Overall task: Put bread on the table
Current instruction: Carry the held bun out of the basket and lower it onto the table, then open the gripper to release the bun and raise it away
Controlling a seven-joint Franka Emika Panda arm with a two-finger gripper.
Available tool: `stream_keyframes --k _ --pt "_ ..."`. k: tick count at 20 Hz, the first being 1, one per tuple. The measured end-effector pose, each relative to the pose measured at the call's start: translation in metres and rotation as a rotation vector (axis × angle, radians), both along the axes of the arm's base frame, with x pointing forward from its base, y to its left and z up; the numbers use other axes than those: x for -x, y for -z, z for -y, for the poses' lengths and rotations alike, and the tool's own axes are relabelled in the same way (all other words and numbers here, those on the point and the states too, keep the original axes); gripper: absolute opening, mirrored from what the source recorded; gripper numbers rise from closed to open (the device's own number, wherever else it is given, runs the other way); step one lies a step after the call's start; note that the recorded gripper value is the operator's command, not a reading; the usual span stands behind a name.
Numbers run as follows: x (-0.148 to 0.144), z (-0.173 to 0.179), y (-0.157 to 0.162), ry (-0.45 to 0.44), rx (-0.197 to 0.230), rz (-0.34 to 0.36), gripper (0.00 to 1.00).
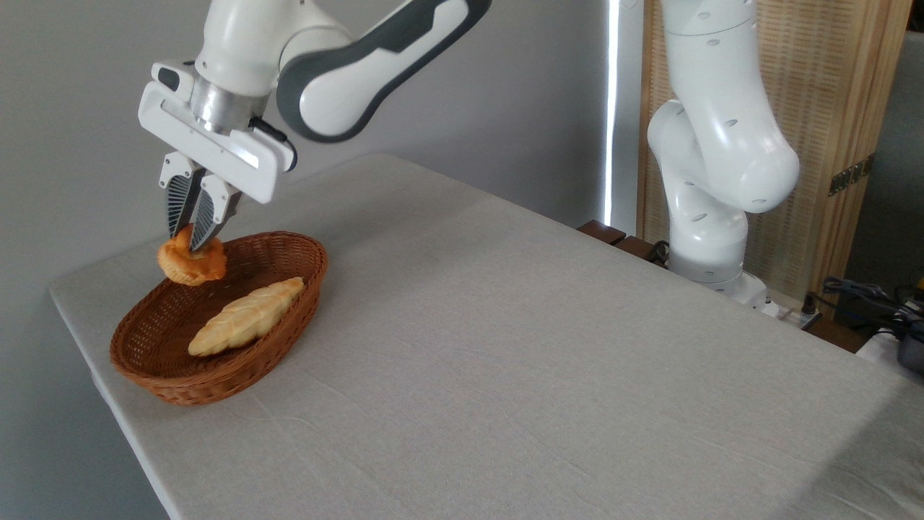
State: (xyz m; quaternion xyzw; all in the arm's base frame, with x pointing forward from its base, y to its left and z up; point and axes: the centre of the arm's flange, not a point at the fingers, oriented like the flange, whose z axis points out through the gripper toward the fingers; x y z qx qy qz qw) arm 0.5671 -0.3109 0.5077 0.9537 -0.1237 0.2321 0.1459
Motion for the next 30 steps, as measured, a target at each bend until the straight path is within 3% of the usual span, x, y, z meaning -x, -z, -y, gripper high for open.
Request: stream_keyframes --k 4,8,11,13,14,15,16,21,30 --pt "0.002 -0.054 -0.021 -0.002 -0.094 -0.09 0.27" --pt "0.01 -0.107 -0.025 0.12 -0.208 -0.179 0.29" --pt "0.012 -0.14 -0.004 0.209 -0.265 -0.245 0.34" --pt "0.013 -0.162 0.019 0.261 -0.291 -0.275 0.47" --pt "0.013 -0.172 0.028 0.282 -0.3 -0.286 0.6" --pt "0.013 -0.182 0.034 0.301 -0.307 -0.291 0.87" --pt "0.012 -0.189 0.037 0.32 -0.316 -0.292 1.0" --pt "0.016 -0.209 0.044 0.411 -0.423 -0.333 1.0" --pt "0.019 -0.209 0.043 0.451 -0.434 -0.34 1.0"
